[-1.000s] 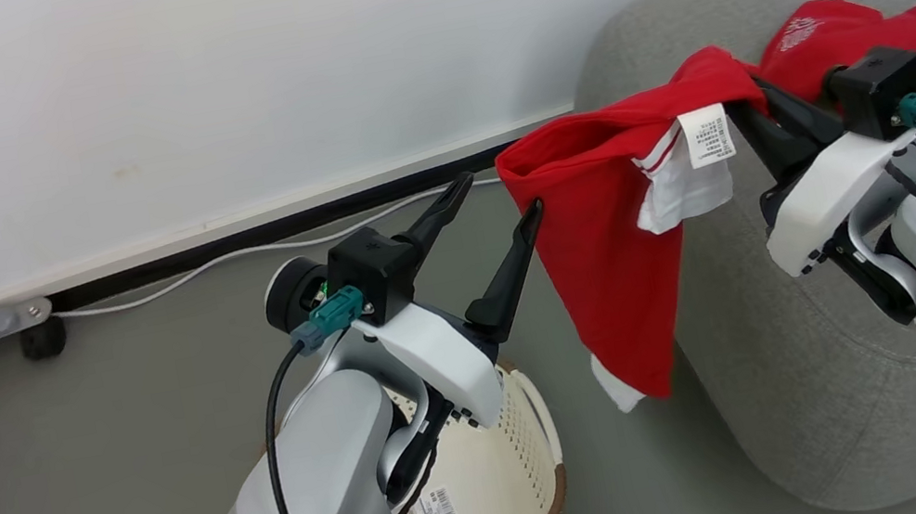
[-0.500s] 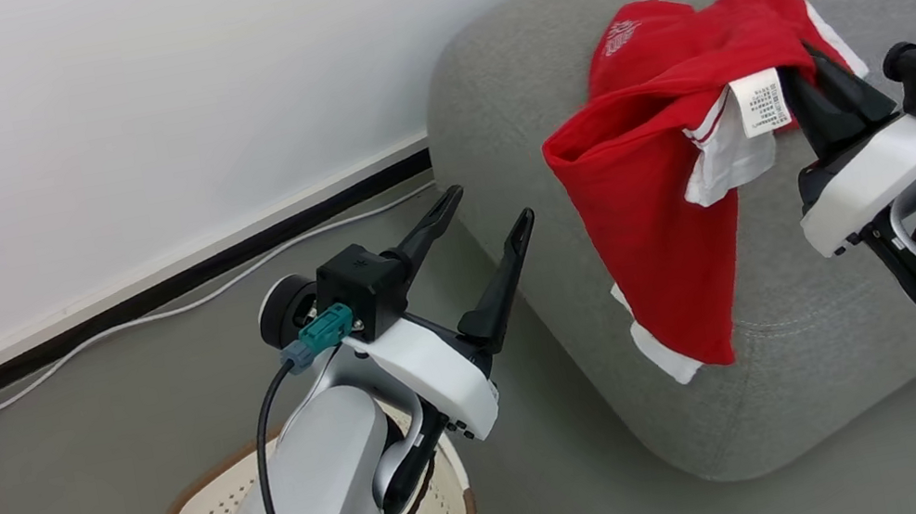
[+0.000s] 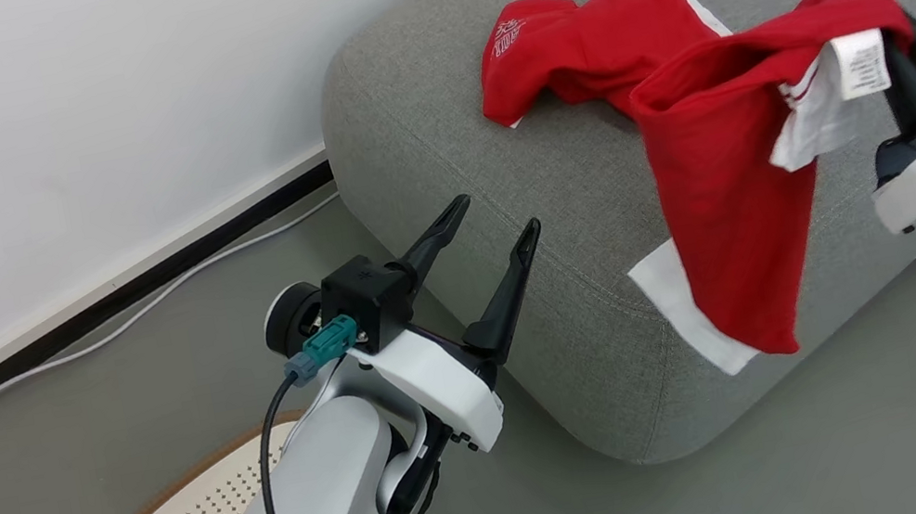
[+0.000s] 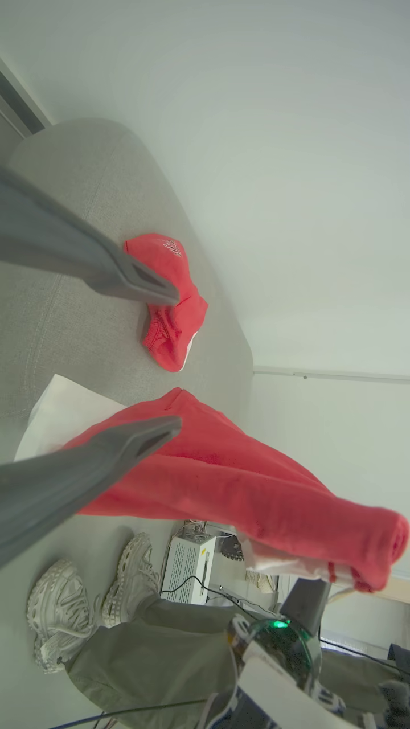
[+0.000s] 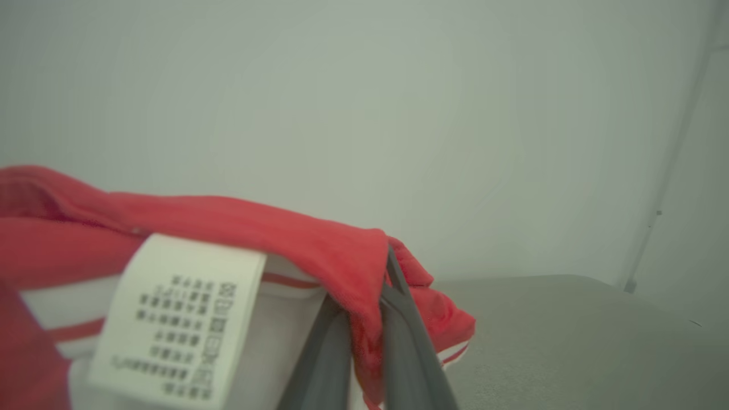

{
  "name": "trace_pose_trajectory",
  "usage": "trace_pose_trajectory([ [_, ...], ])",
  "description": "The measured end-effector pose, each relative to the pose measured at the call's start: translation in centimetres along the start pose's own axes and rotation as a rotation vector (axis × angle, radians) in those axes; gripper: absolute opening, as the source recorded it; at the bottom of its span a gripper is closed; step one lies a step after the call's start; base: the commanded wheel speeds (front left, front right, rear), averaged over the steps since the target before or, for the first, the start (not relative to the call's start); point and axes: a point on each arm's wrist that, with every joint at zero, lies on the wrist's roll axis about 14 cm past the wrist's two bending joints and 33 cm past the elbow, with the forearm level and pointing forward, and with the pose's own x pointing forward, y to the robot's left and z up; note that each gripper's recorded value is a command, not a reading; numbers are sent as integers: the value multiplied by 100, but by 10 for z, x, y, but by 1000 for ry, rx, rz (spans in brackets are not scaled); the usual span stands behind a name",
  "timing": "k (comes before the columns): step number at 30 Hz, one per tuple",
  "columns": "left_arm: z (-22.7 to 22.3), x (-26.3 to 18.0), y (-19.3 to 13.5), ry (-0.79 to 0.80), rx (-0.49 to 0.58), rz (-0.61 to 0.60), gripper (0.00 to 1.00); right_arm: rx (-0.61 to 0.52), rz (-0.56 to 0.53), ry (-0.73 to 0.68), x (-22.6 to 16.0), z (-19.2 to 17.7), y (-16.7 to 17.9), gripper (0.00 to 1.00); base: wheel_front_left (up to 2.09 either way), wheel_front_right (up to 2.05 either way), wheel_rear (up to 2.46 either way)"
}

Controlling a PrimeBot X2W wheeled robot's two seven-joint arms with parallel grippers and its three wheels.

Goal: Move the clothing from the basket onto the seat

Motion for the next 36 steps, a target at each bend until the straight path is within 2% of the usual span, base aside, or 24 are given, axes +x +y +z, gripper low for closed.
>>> trace_pose_trajectory([
  [6,-16,-4,5,29,-19,-7,100,-76,-125,-92,3,31,-42,0,0,0,0],
  [12,-38,-11,13,65,-54,-11,100,-151,-212,-98,15,34,-67,0,0,0,0],
  [17,-52,-13,24,77,-77,-18,100,-195,-257,-96,42,34,-79,0,0,0,0],
  [26,-86,-26,67,116,-112,24,100,-222,-416,-109,92,31,-118,0,0,0,0],
  [36,-130,-51,112,165,-177,103,100,-298,-473,-132,166,20,-117,0,0,0,0],
])
